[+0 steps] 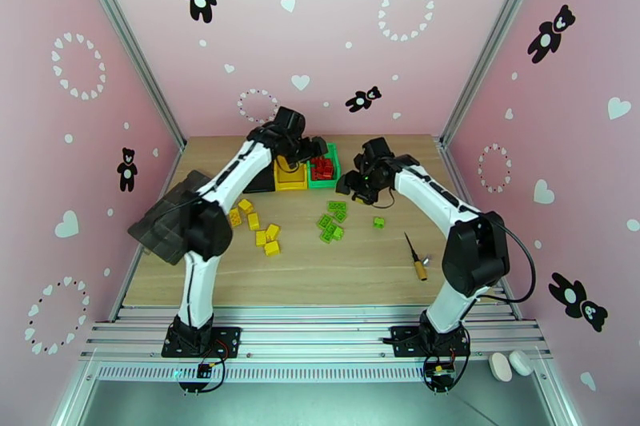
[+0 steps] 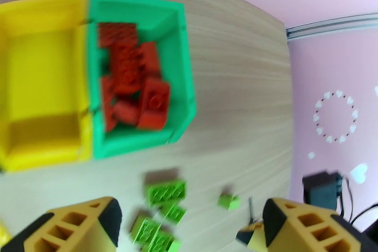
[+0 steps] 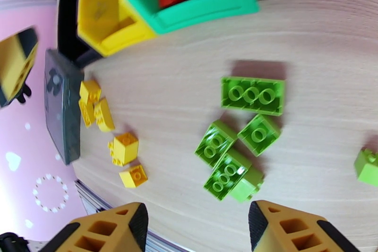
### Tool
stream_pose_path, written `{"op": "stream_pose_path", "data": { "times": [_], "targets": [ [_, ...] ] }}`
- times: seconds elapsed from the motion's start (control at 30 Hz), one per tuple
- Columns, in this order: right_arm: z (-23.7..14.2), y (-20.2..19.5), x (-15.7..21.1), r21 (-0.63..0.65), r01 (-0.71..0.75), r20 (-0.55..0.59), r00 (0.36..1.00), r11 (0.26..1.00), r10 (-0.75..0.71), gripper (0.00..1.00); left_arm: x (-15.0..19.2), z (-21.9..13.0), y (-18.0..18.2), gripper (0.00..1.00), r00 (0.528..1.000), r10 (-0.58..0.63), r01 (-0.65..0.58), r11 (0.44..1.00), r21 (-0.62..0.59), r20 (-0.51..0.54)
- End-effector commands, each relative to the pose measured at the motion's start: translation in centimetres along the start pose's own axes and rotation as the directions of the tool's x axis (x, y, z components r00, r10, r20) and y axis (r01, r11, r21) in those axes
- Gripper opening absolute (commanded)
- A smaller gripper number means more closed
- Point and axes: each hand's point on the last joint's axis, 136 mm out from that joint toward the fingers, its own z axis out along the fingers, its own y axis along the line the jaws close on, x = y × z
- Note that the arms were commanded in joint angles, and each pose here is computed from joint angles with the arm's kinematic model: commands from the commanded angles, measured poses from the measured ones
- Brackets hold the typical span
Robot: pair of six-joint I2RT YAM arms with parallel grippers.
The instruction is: Sort the legos into containers by color
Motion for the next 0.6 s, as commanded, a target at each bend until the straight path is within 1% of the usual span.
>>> {"op": "stream_pose_path", "data": {
  "times": [0.0,0.1,0.3,0.47,0.57],
  "targets": [
    [-0.7,0.4,1.8,0.042,0.046,-0.006,0.999,0.998,-0.046,0.61,2.7,-1.0,5.1,0.84,1.0,0.01,-0.014,0.982,-0.191,-0.019],
    [-0.1,1.0,3.3,0.059,0.076,-0.022,0.997,0.995,-0.075,0.61,5.3,-2.2,7.8,0.85,0.999,0.015,-0.026,0.964,-0.266,-0.042],
    [1.4,1.8,6.6,0.101,0.152,-0.073,0.987,0.983,-0.145,0.61,10.7,-2.5,13.1,0.85,0.992,0.007,-0.053,0.926,-0.374,-0.124],
    [2.4,2.0,9.0,0.117,0.182,-0.11,0.979,0.976,-0.17,0.61,14.1,-1.2,16.0,0.82,0.979,0.014,-0.098,0.908,-0.407,-0.204],
    [2.5,1.8,9.8,0.115,0.172,-0.113,0.981,0.978,-0.159,0.61,15.4,0.0,16.5,0.81,0.967,0.039,-0.139,0.91,-0.391,-0.253]
  ]
}}
